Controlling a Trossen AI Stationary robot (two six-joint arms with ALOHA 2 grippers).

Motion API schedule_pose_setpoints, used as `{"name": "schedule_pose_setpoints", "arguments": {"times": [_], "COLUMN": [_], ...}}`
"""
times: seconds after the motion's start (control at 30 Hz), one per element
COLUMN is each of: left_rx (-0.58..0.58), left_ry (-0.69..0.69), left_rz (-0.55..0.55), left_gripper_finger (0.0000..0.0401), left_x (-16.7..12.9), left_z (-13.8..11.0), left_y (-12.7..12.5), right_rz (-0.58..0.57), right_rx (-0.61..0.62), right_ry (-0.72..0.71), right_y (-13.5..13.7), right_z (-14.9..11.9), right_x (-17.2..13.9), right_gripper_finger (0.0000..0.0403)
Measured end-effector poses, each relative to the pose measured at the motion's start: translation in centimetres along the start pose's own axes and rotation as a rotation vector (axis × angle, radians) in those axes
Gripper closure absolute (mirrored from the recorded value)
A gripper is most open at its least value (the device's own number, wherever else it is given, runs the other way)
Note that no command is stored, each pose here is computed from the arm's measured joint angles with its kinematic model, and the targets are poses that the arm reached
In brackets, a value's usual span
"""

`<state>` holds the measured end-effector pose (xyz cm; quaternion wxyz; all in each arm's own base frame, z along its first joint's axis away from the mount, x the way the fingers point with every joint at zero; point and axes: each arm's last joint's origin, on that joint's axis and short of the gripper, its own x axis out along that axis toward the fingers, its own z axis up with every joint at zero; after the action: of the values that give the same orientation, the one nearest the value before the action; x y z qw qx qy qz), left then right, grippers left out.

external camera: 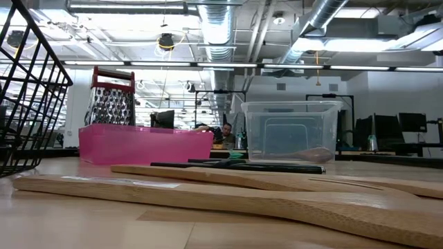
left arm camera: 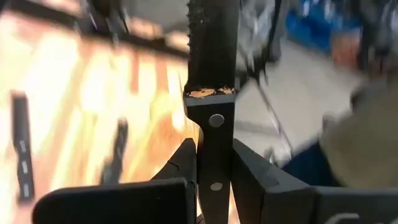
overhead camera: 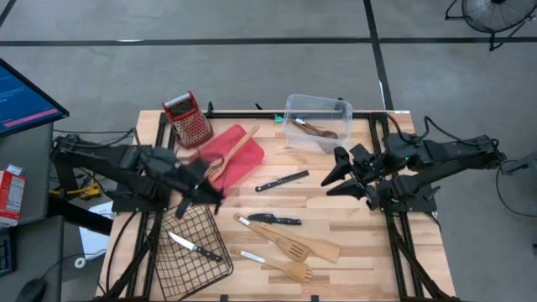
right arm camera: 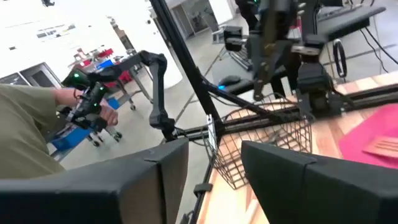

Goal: Pick & Place Kitchen Items
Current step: Put the black kitchen knife into the wire basket

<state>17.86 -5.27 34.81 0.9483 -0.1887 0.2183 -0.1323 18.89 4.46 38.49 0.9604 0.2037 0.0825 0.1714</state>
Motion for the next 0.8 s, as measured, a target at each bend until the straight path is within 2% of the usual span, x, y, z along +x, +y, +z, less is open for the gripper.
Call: {"name": "schedule_pose_setpoints", "arguments": {"times": [0.37,0.57,0.8], "left_rx": [0.091,0.091,0.184], "left_ry": [0.378,0.601,0.823], "left_rz": [-0.039,-0.016,0.050], "left_gripper_finger": [0.0363,0.0364,0.0363], "left_x": [2.8,2.3,2.1], "left_z": [-4.9,-7.4,-10.1], "left_y": [-3.1,-3.9,-4.4], "right_rz": [-0.034,-0.046,-0.059], "right_rx": [0.037,0.071,0.075], "right_ry": [0.099,0.139,0.165], "right_y": [-0.3,-0.6,-0.9], "right_z": [-1.3,-1.8,-2.2], "right_x": [1.4,2.3,3.0], "right_gripper_finger": [0.0258,0.0257,0.0262]}}
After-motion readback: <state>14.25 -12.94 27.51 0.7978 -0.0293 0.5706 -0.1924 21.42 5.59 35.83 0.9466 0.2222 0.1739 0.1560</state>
